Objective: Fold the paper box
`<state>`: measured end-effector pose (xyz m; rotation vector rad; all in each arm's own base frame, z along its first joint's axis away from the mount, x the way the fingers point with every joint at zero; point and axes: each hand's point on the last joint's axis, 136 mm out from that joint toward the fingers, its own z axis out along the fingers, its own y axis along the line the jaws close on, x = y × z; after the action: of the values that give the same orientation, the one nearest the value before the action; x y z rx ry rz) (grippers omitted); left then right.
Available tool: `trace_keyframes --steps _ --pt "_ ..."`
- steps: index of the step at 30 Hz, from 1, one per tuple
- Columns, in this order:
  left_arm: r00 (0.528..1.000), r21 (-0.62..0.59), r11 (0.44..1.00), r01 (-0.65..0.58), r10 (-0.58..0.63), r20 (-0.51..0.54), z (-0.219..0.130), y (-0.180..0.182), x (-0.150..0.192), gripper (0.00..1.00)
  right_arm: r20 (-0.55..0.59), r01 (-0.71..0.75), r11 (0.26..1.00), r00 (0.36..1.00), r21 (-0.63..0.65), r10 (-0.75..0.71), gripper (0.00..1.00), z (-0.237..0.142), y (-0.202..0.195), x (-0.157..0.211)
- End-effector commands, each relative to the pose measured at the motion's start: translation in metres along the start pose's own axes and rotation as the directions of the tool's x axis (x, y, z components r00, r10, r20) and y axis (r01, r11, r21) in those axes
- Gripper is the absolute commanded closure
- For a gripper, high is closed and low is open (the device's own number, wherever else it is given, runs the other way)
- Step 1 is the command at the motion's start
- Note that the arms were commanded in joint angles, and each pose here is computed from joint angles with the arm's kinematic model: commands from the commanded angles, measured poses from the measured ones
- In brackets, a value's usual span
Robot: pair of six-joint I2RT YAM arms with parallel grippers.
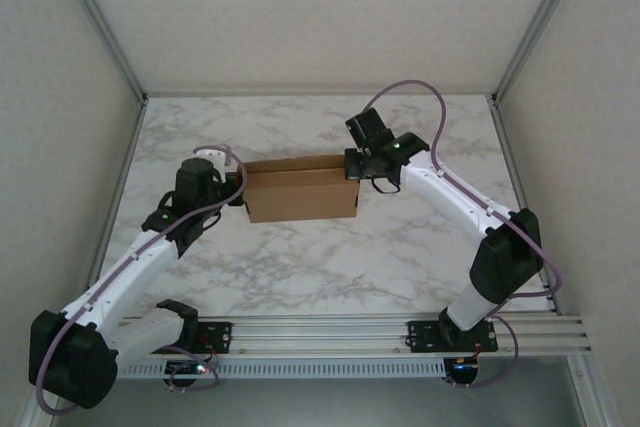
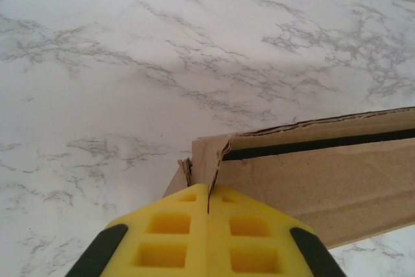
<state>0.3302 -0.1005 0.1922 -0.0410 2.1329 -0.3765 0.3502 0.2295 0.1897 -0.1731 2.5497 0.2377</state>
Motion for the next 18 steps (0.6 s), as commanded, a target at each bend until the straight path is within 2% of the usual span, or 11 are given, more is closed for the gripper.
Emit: trace_keyframes --steps 1,9,18 --pt "0.995 -0.069 0.997 -0.021 0.014 -0.100 0.001 0.017 0.033 1.00 -0.012 0.014 0.999 1.000 0.043 -0.014 1.00 0.002 -0.012 0.011" --pt "0.995 -0.064 0.997 -0.034 0.028 -0.096 0.001 0.014 0.034 1.00 -0.020 0.003 0.999 1.000 0.043 -0.002 1.00 0.007 -0.010 0.022" --pt "0.989 -0.066 0.992 -0.106 0.099 -0.106 -0.004 0.007 0.035 1.00 0.118 0.026 0.999 0.993 0.042 -0.031 1.00 0.000 -0.021 0.025"
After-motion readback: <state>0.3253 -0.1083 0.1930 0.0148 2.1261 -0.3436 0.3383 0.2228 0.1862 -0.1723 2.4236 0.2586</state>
